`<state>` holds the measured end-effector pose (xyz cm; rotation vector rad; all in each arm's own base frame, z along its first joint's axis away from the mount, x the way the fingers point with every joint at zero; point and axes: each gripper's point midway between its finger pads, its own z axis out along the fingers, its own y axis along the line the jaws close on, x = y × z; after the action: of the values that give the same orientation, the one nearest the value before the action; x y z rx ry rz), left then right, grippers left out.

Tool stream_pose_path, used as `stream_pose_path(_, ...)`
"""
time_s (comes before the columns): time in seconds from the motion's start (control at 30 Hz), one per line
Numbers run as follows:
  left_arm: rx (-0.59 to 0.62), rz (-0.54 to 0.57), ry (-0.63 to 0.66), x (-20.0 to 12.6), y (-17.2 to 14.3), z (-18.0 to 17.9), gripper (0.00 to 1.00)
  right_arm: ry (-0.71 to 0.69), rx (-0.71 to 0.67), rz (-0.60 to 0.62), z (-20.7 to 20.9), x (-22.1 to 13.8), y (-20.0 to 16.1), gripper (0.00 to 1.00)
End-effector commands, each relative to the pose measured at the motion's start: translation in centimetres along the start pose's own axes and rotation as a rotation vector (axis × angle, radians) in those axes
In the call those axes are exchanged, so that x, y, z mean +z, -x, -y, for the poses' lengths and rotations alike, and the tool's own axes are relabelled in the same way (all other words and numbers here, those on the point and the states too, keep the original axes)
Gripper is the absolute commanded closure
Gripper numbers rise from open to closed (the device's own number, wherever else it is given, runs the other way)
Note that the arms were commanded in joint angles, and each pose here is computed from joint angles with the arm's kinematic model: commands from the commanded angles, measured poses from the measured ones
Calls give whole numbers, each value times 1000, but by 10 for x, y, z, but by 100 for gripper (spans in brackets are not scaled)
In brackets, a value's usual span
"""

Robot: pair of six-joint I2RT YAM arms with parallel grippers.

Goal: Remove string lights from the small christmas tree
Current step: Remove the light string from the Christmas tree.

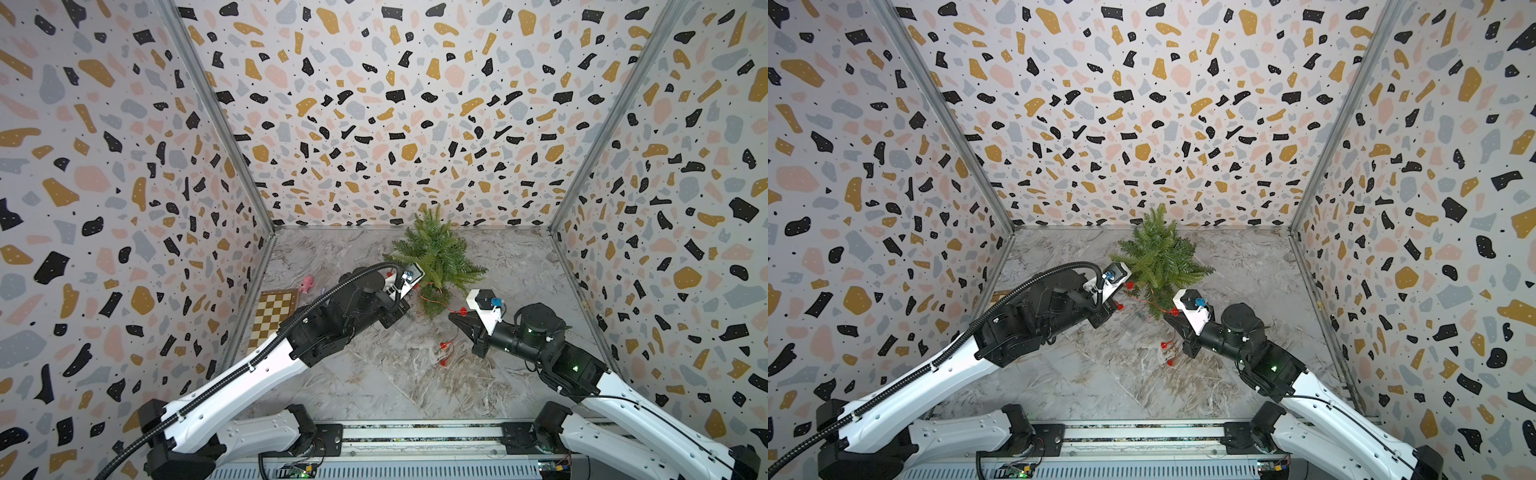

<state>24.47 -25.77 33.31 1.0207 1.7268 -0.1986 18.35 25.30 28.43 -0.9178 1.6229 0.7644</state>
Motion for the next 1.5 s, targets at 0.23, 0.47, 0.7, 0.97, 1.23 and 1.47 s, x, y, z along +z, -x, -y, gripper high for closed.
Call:
stream_pose_path(0.23, 27, 16, 43, -6, 3, -9, 100, -26, -28, -25, 0, 8, -13, 92)
stream_pose_path(0.47, 24, 1, 56, -6, -4, -10, 100, -38, -35, -35, 2, 11, -22, 62)
stream_pose_path(0.7, 52, -15, 76, -5, -13, -12, 100, -133, -19, -43, 18, 7, -24, 41)
stream_pose_path(0.97, 33, -25, 64, -1, -17, -10, 100, -149, 16, -29, 20, 3, -21, 26)
stream_pose_path(1.23, -7, -37, 67, -3, -22, -18, 100, -182, 34, 25, 23, -11, -9, 10)
stream_pose_path(1.47, -112, -22, 30, -3, -28, -28, 100, -192, 20, 64, 23, -20, 4, 10)
